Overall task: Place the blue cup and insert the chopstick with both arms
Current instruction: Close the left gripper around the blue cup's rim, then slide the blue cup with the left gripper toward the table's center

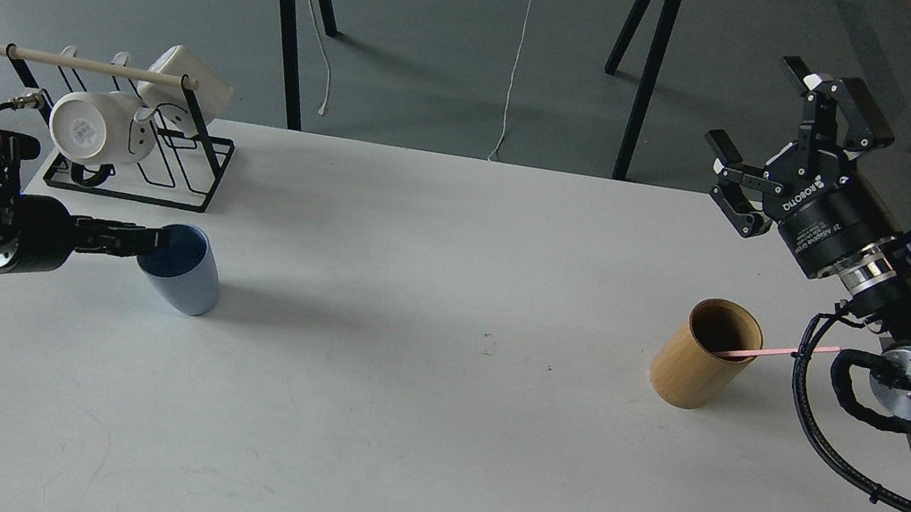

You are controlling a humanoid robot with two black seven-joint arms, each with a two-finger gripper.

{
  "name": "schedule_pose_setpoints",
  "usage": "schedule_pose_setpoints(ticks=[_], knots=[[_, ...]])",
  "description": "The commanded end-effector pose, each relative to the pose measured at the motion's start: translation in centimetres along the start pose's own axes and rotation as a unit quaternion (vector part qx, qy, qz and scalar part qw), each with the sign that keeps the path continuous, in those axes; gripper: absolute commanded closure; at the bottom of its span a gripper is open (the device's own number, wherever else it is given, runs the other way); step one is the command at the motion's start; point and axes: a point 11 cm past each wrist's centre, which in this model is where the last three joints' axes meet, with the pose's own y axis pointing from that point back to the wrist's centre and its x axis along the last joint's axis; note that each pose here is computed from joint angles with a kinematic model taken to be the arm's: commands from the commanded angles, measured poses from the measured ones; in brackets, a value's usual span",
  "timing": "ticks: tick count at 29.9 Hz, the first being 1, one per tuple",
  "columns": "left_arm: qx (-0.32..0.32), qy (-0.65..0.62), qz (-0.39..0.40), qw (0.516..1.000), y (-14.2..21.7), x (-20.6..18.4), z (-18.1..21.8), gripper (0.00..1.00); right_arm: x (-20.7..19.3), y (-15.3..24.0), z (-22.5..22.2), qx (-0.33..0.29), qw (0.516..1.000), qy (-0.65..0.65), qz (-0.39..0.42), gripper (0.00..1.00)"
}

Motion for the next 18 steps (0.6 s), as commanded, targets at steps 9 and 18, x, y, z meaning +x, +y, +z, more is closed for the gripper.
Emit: schedule_pose_setpoints(ticks=[9, 18], knots=[[-0.001, -0.002, 0.007, 1.0, 0.1, 0.11, 0.03, 0.83, 0.09, 0.1, 0.02, 0.0, 1.0, 0.0, 0.001, 0.01], [-0.002, 0.004, 0.008, 1.0, 0.29, -0.06, -0.08, 0.94, 0.27, 0.34, 0.31, -0.004, 1.0, 0.0, 0.005, 0.01]])
